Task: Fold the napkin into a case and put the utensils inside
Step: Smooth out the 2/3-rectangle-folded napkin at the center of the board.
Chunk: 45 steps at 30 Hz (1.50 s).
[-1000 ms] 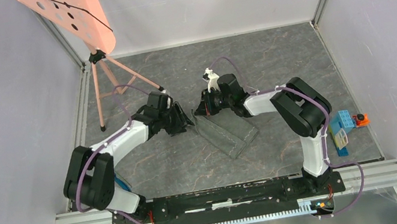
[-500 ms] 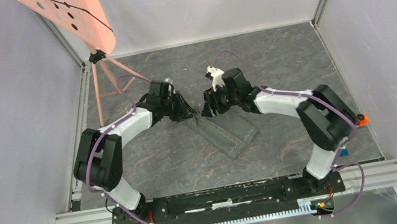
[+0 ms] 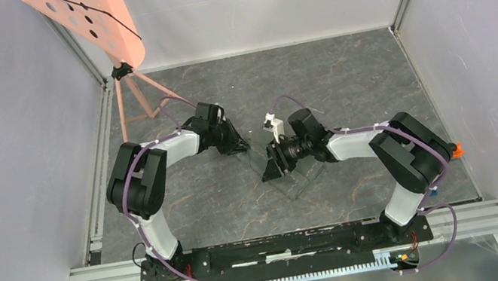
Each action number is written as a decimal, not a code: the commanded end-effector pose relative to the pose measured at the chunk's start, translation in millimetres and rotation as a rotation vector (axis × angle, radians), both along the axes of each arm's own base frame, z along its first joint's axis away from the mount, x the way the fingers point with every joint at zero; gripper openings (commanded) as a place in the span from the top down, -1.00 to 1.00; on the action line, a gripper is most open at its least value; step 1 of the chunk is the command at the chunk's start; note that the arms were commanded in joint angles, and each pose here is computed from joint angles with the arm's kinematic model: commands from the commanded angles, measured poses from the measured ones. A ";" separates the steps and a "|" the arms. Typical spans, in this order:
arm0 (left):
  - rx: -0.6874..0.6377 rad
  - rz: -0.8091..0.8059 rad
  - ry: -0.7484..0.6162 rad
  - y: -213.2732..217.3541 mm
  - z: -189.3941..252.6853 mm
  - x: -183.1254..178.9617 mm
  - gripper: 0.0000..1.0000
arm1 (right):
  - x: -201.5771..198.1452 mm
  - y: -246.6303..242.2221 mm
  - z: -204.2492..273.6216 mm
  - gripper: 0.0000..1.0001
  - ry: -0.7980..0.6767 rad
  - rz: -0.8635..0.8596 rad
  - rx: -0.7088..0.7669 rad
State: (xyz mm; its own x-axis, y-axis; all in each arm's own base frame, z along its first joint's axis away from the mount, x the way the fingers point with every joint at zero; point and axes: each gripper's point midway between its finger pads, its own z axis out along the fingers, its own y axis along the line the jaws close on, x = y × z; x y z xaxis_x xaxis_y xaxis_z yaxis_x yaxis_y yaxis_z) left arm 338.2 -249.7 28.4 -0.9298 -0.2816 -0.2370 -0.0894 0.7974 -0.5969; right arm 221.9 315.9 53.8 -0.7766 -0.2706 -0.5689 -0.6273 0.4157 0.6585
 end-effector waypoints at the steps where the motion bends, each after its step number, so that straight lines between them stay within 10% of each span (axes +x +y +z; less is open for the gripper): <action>1: 0.039 -0.013 -0.036 3.1 -4.1 10.1 0.49 | -17.2 -4.4 -5.7 -0.13 0.001 0.057 0.034; 45: 0.112 -0.067 0.030 12.1 -22.8 -3.9 0.53 | -95.7 -68.3 -23.3 -0.29 0.035 0.018 -0.027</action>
State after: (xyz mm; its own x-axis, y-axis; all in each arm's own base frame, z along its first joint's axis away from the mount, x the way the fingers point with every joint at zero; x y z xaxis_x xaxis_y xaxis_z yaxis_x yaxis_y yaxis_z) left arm 333.1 -257.4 23.4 -0.9554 -0.2201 -0.1970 -0.0609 0.7995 -0.5976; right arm 143.6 261.8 36.8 -0.7652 -0.2498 -0.5934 -0.6409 0.3833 0.6651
